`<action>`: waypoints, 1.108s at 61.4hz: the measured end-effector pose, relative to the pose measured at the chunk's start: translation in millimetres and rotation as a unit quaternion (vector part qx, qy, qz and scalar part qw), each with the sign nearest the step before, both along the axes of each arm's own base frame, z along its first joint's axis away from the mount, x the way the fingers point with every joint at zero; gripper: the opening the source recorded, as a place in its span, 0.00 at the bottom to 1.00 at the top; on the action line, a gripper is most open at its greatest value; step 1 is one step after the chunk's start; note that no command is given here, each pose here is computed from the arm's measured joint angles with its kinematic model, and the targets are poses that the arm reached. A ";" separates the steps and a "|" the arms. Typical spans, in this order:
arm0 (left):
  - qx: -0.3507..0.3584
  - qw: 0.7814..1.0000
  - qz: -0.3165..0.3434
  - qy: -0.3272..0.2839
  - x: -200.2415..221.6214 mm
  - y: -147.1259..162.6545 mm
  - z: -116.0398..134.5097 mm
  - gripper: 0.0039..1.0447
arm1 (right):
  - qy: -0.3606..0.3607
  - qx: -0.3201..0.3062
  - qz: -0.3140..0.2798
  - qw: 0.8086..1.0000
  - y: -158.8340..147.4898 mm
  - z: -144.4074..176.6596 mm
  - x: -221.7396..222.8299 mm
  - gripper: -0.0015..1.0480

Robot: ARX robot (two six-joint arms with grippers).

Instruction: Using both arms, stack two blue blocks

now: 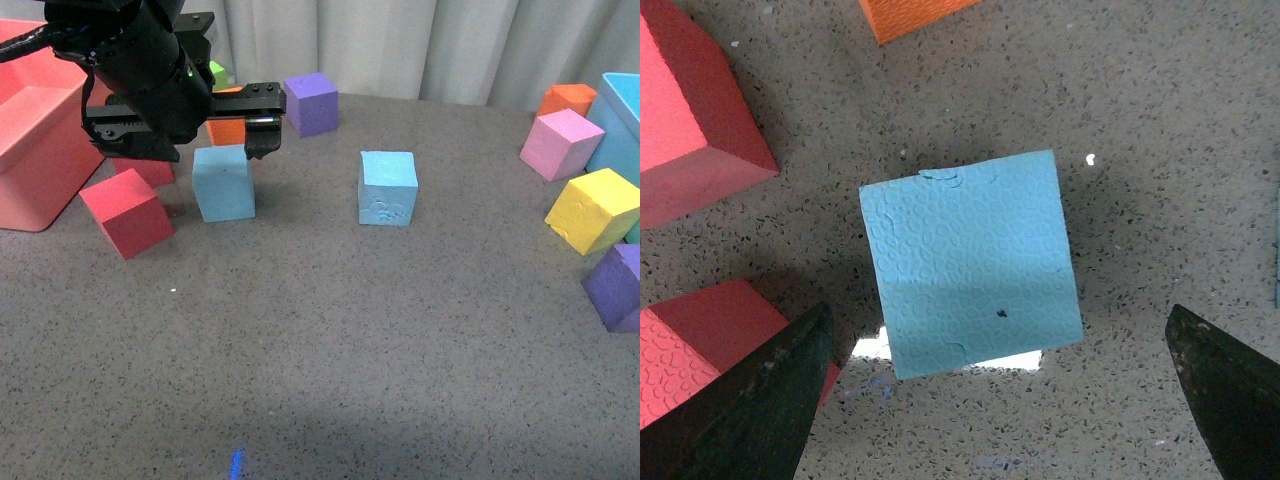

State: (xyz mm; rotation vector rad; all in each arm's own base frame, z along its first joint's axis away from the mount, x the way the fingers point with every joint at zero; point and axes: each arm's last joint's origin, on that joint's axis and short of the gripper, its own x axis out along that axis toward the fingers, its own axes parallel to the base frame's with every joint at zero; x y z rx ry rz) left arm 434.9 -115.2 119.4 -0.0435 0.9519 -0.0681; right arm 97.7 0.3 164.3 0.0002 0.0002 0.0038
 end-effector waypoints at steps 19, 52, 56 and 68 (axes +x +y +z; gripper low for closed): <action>0.000 1.000 0.017 0.025 18.7 -4.8 -7.7 0.94 | 0.000 0.000 0.000 1.000 0.0 0.0 0.0 0.91; 0.024 0.997 0.028 0.072 32.0 -9.4 -35.0 0.75 | 0.000 0.000 0.000 1.000 0.0 0.0 0.0 0.91; 0.029 0.996 0.029 0.074 32.9 -10.4 -36.8 0.66 | 0.000 0.000 0.000 1.000 0.0 0.0 0.0 0.91; 0.030 0.996 0.030 0.074 34.1 -13.5 -35.5 0.48 | 0.000 0.000 0.000 1.000 0.0 0.0 0.0 0.91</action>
